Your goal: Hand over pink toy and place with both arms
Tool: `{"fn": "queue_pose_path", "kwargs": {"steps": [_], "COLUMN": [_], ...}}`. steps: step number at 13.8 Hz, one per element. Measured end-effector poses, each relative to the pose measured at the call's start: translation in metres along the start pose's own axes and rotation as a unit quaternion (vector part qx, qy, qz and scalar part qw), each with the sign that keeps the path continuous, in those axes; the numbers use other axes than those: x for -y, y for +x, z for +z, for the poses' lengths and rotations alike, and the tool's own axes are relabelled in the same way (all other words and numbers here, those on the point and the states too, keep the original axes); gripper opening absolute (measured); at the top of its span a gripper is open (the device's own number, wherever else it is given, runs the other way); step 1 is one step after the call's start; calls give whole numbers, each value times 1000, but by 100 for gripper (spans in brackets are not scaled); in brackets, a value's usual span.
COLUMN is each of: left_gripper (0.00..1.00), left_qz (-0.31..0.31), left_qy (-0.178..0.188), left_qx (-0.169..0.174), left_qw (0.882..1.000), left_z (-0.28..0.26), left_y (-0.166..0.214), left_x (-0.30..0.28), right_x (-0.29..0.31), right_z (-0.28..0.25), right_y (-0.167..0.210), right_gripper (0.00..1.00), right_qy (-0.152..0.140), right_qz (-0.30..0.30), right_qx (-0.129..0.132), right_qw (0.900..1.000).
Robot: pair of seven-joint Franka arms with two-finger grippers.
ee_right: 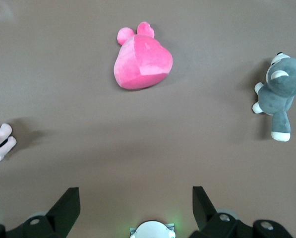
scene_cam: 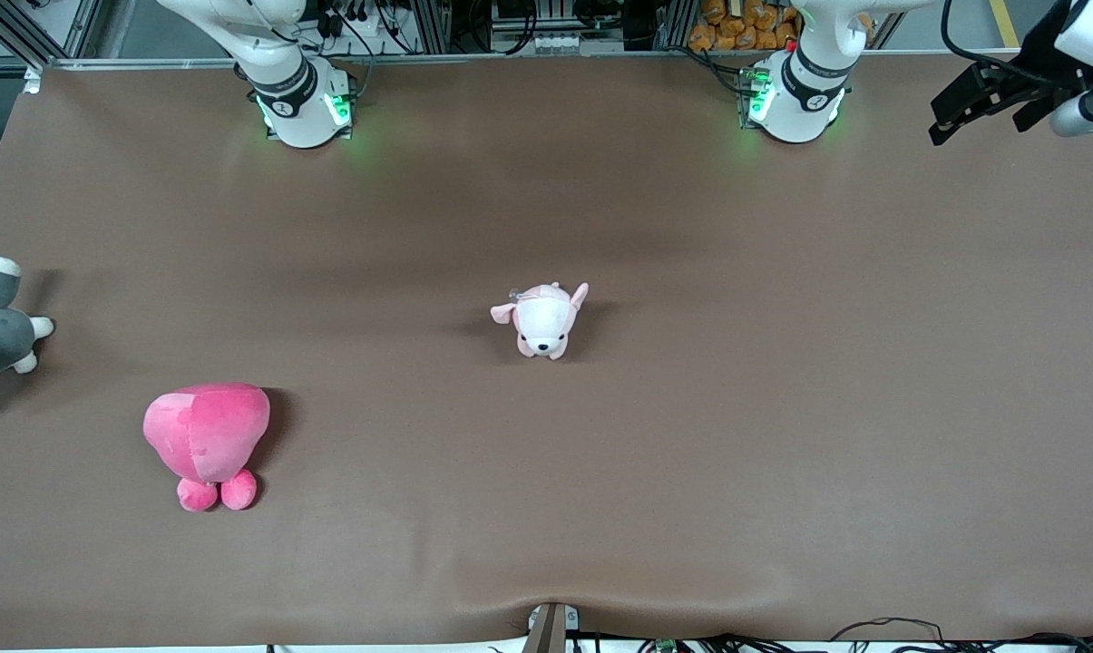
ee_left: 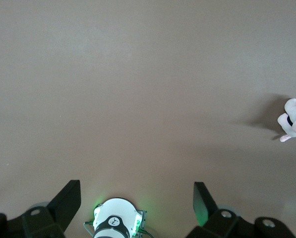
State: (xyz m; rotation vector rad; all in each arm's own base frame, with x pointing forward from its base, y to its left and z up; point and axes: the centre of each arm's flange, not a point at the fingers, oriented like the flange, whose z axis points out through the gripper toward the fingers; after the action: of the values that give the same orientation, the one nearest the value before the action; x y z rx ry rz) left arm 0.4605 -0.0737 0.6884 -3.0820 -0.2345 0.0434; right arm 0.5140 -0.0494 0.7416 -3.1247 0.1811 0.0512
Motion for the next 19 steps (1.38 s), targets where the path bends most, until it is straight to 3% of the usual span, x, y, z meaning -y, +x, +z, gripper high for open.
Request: {"fn": "queue_pose_path", "kwargs": {"steps": [2,4,6,9,19], "left_gripper": [100,100,100,100,100], "left_qz": [10,36,51,55,58], "left_qy": [3,2,-1,-2,-1], "left_qx": [-2,-5,-6,-2,2], "left_qw": [1000,999,999,998,998], "left_z": [0,1,1,5,4], "left_y": [-1,3,13,23,22], "left_x": [-4,-3,0,-3,-6], "right_x": [9,14,11,12,27], "right_z": [15,36,45,31,26], "right_y": [-20,-34,-30,-18,-16], "right_gripper": [100,100,100,100,100], "right_qy": [-5,-11,-22,-39,-39], "right_qz": [-8,-12,-13,-17,-33], "right_qx": [-9,5,8,-14,-18], "right_qw": [1000,1000,1000,999,999]}}
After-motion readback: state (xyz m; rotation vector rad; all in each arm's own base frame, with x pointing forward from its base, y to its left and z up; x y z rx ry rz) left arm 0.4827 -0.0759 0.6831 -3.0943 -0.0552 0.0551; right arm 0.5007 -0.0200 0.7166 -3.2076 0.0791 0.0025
